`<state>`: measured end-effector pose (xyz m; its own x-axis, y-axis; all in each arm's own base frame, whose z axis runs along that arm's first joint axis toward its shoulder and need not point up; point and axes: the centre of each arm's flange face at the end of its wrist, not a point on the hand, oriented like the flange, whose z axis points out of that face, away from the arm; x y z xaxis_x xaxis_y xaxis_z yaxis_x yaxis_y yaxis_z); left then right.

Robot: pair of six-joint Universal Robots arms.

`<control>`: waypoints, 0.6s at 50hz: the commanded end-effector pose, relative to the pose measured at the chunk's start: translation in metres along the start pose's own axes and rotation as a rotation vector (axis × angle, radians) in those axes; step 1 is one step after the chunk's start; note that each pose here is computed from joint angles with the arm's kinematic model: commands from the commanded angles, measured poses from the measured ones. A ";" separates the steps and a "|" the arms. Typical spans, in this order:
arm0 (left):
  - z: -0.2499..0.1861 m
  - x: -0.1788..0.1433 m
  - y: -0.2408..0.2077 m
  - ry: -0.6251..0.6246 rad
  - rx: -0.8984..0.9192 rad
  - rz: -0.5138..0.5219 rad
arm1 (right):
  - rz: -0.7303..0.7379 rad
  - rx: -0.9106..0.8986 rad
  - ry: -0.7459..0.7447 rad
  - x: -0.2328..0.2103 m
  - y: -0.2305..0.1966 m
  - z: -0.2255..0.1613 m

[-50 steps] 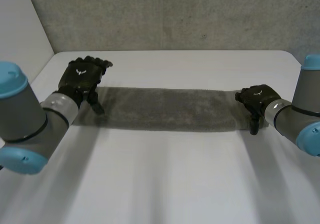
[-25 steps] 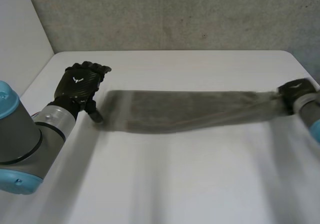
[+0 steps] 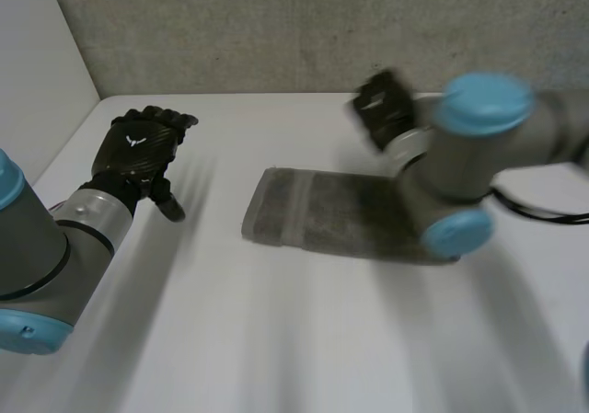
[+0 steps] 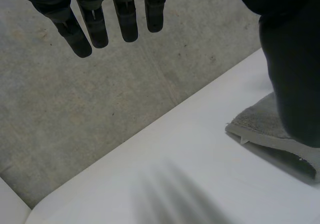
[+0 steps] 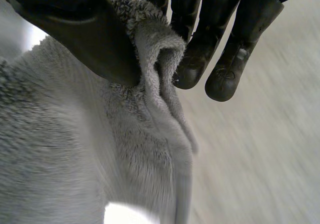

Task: Fold the towel.

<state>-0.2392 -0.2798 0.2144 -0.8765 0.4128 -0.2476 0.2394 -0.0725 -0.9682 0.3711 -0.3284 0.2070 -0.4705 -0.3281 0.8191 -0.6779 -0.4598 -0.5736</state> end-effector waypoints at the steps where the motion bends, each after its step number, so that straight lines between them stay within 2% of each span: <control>1: 0.000 0.000 -0.001 -0.001 0.003 0.002 | 0.072 0.125 -0.237 -0.086 -0.028 -0.020; 8: 0.002 0.000 -0.002 0.001 0.007 0.002 | 0.280 0.115 -0.305 -0.093 -0.023 -0.024; 13: 0.002 0.003 -0.001 0.010 0.006 0.016 | 0.387 0.097 -0.285 -0.074 -0.028 -0.028; 15: 0.002 0.005 0.000 0.012 0.007 0.032 | 0.414 0.061 -0.256 -0.056 -0.019 -0.028; 17: 0.002 0.007 0.002 0.019 0.000 0.072 | 0.455 -0.054 -0.219 -0.025 0.013 -0.033; 18: 0.002 0.007 0.002 0.019 0.000 0.072 | 0.455 -0.054 -0.219 -0.025 0.013 -0.033; 20: 0.002 0.013 0.004 0.037 -0.004 0.095 | 0.484 -0.174 -0.231 -0.014 0.041 -0.047; 26: 0.002 0.026 0.009 0.072 -0.014 0.102 | 0.527 -0.368 -0.305 -0.027 0.079 -0.079; 30: 0.002 0.028 0.011 0.079 -0.020 0.102 | 0.530 -0.435 -0.298 -0.030 0.099 -0.088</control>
<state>-0.2573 -0.2734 0.2031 -0.8210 0.4569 -0.3425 0.3302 -0.1095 -0.9376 0.2977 -0.2979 0.1537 -0.6455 -0.6586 0.3867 -0.5508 0.0506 -0.8331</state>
